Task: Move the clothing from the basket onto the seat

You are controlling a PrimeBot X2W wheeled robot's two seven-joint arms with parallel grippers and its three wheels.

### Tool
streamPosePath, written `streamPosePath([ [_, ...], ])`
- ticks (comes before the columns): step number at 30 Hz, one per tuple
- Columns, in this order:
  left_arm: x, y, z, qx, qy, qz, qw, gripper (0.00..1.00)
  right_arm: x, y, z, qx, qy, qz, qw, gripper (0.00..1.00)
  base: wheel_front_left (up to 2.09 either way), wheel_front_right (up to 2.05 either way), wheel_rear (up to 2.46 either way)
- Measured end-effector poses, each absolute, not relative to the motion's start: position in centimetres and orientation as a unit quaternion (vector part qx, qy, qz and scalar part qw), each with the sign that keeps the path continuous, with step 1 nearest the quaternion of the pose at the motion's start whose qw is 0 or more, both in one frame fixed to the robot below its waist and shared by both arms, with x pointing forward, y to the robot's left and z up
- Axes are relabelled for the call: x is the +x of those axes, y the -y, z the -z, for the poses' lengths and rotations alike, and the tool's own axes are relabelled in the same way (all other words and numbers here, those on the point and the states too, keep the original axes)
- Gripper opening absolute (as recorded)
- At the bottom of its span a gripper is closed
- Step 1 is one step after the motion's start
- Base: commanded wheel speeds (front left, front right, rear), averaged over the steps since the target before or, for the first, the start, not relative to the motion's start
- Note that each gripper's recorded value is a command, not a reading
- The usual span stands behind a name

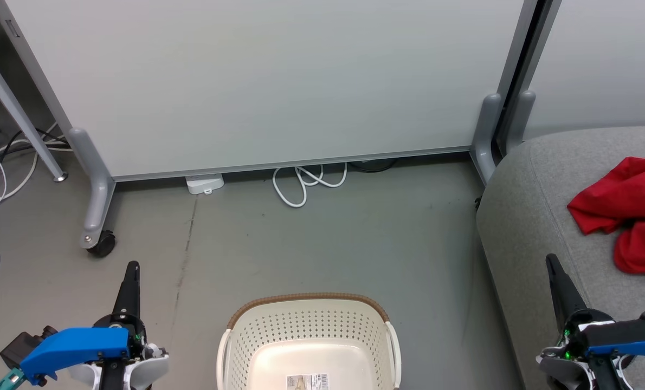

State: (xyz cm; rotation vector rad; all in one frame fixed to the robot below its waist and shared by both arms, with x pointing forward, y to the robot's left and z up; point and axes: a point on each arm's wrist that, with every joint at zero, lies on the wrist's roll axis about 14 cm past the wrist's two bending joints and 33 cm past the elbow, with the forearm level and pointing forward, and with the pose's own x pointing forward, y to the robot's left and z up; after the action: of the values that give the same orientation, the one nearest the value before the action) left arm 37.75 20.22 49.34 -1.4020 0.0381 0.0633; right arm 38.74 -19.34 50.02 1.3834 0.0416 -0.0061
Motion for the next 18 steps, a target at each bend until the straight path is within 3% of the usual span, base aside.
streamPosePath([
  [18,38.6,-20.1,-50.6,-0.692,-0.005,-0.010,0.722,0.00,39.0,19.8,-50.6,0.690,-0.005,0.001,0.724,0.00,0.00,0.00,0.00],
])
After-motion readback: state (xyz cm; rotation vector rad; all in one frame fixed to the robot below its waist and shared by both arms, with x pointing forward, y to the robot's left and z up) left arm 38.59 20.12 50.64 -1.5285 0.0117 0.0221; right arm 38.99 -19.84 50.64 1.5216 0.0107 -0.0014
